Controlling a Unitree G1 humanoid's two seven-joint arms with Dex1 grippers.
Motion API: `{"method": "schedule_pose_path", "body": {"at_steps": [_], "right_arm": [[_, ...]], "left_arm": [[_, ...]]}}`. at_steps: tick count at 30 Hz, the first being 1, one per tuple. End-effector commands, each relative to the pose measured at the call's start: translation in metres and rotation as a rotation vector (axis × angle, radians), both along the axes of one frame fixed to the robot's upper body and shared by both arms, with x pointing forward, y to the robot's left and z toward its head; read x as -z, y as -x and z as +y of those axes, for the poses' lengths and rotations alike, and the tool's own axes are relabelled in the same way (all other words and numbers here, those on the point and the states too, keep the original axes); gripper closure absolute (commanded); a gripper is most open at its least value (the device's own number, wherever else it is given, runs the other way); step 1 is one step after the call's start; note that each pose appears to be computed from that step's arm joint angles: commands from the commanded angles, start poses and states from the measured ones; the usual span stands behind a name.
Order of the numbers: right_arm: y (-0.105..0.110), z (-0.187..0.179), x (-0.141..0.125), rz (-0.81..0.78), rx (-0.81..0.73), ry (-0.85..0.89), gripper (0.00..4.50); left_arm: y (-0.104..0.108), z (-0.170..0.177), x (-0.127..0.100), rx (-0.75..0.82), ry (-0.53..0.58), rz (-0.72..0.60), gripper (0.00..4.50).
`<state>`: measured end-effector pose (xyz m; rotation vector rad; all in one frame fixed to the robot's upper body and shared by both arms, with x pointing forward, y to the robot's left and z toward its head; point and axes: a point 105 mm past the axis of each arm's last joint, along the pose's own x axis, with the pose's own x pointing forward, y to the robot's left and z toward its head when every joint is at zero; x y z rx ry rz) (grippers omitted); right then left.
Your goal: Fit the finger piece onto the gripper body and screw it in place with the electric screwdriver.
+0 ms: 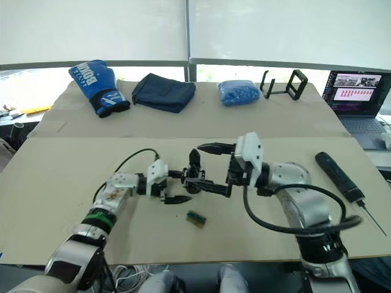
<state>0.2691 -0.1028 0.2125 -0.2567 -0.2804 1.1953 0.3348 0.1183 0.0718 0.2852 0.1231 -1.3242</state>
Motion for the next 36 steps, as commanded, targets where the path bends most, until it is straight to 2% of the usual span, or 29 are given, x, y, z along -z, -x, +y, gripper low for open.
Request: {"method": "schedule_pose_path", "body": {"at_steps": [1,7,12,14,16,18,20,22,24,27,31,34,36], "right_arm": [[0.009,-0.026,-0.011,-0.058,0.122,-0.013,0.0],[0.027,-0.113,0.019,0.027,0.542,-0.004,0.0],[0.061,-0.168,0.049,0.054,0.843,0.018,0.0],[0.089,-0.193,0.07,0.093,0.988,0.045,0.0],[0.112,-0.213,0.082,0.107,1.125,0.048,0.0],[0.125,-0.226,0.086,0.098,1.228,0.008,0.0],[0.145,-0.231,0.103,0.137,1.322,-0.012,0.0],[0.154,-0.228,0.113,0.185,1.351,-0.03,0.0],[0.151,-0.226,0.11,0.186,1.365,-0.056,0.0],[0.134,-0.235,0.09,0.136,1.374,-0.084,0.0],[0.104,-0.267,0.061,0.115,1.368,-0.049,0.0],[0.077,-0.281,0.055,0.232,1.293,-0.002,0.0],[0.061,-0.29,0.059,0.368,1.239,0.049,0.0]], "left_arm": [[0.006,0.029,-0.009,-0.055,0.038,0.016,0.04],[0.023,0.058,-0.055,-0.099,0.12,-0.103,0.04],[0.044,0.053,-0.083,-0.071,0.184,-0.092,0.04],[0.05,0.046,-0.095,-0.065,0.232,-0.086,0.04],[0.057,0.04,-0.097,-0.04,0.241,-0.02,0.04],[0.062,0.035,-0.096,-0.019,0.215,0.004,0.04],[0.066,0.029,-0.103,0.006,0.23,-0.025,0.04],[0.071,0.028,-0.104,0.032,0.221,-0.005,0.04],[0.074,0.028,-0.107,0.047,0.212,-0.004,0.04],[0.07,0.021,-0.131,0.072,0.251,-0.101,0.04],[0.07,0.006,-0.157,0.131,0.304,-0.119,0.04],[0.071,0.001,-0.163,0.153,0.318,-0.077,0.04],[0.071,-0.001,-0.163,0.161,0.317,-0.05,0.04]]}}
